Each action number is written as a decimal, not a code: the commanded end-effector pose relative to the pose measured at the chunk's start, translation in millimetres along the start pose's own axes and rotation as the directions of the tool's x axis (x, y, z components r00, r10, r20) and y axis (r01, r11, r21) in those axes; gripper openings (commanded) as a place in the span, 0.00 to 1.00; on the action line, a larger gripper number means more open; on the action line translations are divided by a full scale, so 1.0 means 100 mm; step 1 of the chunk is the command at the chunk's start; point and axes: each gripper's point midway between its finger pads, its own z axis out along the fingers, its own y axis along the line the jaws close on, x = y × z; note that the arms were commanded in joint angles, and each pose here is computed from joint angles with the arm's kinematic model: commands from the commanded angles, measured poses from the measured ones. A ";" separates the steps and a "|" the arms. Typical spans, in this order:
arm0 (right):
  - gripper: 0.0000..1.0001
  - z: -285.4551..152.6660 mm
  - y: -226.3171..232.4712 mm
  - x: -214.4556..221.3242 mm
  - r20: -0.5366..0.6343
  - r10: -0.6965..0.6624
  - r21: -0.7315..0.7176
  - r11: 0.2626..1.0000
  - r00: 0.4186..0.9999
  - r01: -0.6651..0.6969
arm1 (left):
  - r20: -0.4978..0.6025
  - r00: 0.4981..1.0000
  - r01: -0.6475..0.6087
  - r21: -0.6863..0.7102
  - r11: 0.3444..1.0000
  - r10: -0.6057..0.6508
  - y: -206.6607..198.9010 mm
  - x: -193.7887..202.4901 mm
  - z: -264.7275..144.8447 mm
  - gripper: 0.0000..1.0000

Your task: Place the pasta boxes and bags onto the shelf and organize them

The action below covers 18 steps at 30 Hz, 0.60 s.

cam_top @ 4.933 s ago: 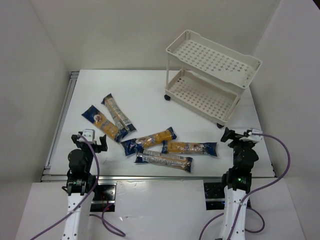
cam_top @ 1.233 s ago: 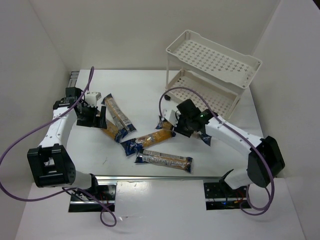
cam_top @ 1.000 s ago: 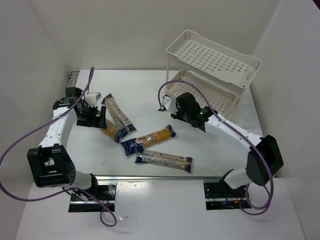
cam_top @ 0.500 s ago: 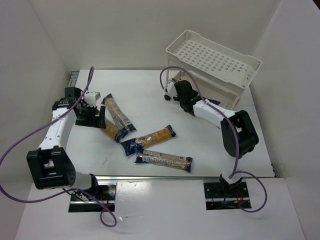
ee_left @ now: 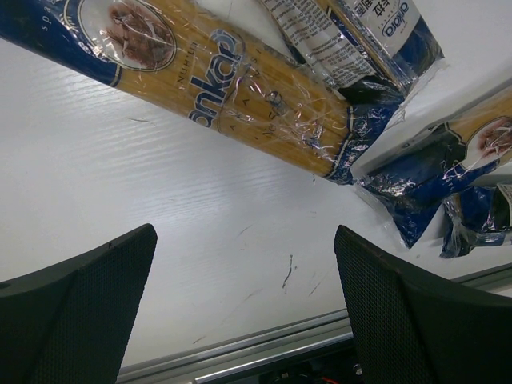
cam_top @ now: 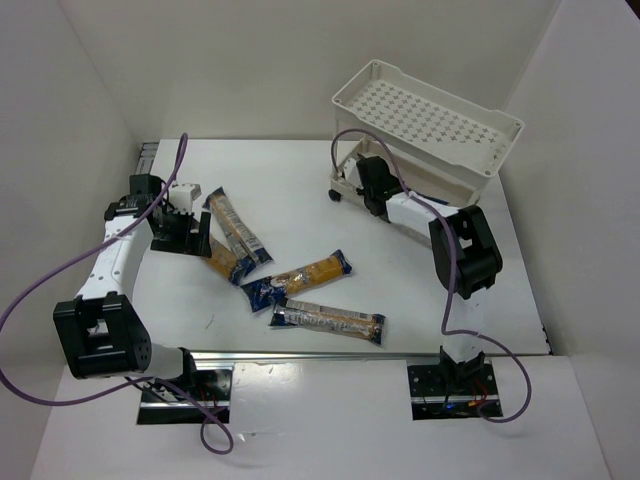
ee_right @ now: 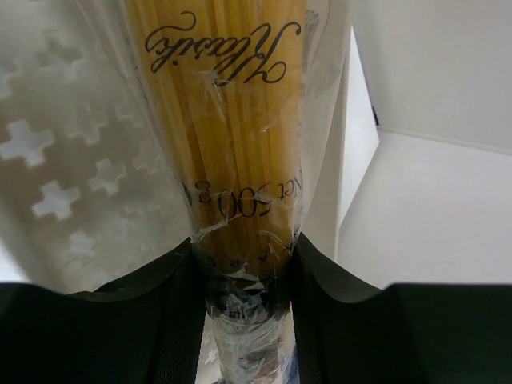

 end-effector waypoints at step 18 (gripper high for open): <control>0.88 -1.12 -0.11 -0.56 0.304 -0.003 -0.057 0.998 0.953 0.022 | 0.031 0.999 -0.014 -0.014 1.000 0.014 0.04 -0.11 -0.05 0.99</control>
